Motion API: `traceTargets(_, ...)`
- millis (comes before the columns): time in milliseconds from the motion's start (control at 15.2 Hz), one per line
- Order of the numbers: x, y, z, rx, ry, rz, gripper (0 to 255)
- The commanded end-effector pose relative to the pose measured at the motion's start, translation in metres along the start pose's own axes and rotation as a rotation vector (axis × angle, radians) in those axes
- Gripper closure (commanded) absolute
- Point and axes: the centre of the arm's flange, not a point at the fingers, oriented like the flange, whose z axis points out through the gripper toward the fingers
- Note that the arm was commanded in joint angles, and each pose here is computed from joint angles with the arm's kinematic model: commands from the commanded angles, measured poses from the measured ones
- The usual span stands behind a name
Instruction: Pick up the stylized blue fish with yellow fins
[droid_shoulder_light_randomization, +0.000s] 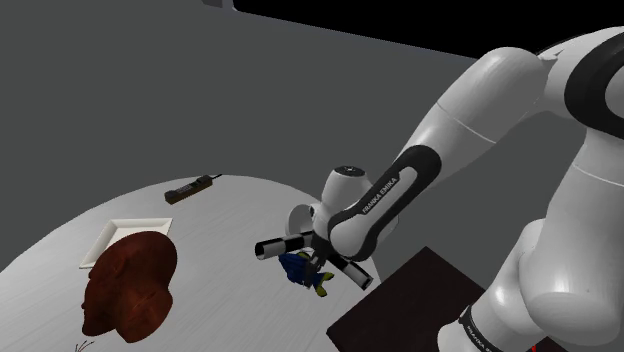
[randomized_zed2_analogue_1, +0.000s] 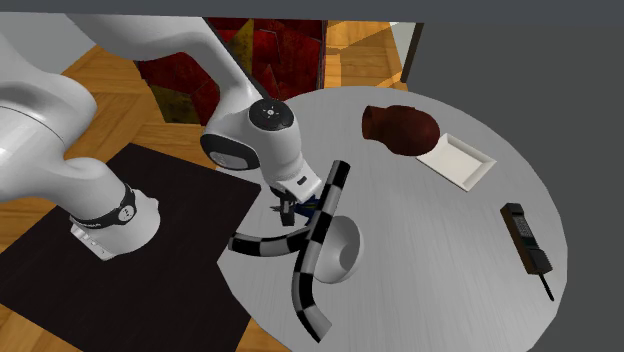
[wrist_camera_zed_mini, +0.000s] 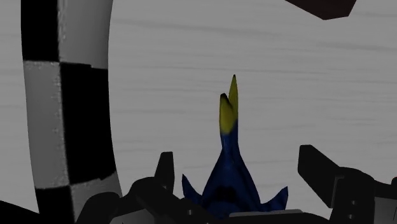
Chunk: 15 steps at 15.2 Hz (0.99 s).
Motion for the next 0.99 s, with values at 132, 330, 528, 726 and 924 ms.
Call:
traceTargets(132,-0.0007,0.0026,0.0136,0.0,0.001,0.0,0)
traceTargets(330,-0.0006,0.0023,0.0136,0.0,0.001,0.0,255)
traceTargets(528,-0.0005,0.0024,0.0136,0.0,0.001,0.0,255)
traceTargets(726,-0.0007,0.0025,0.0135,0.0,0.001,0.0,255)
traceTargets(924,-0.0005,0.0019,0.0083,0.0,0.001,0.0,255)
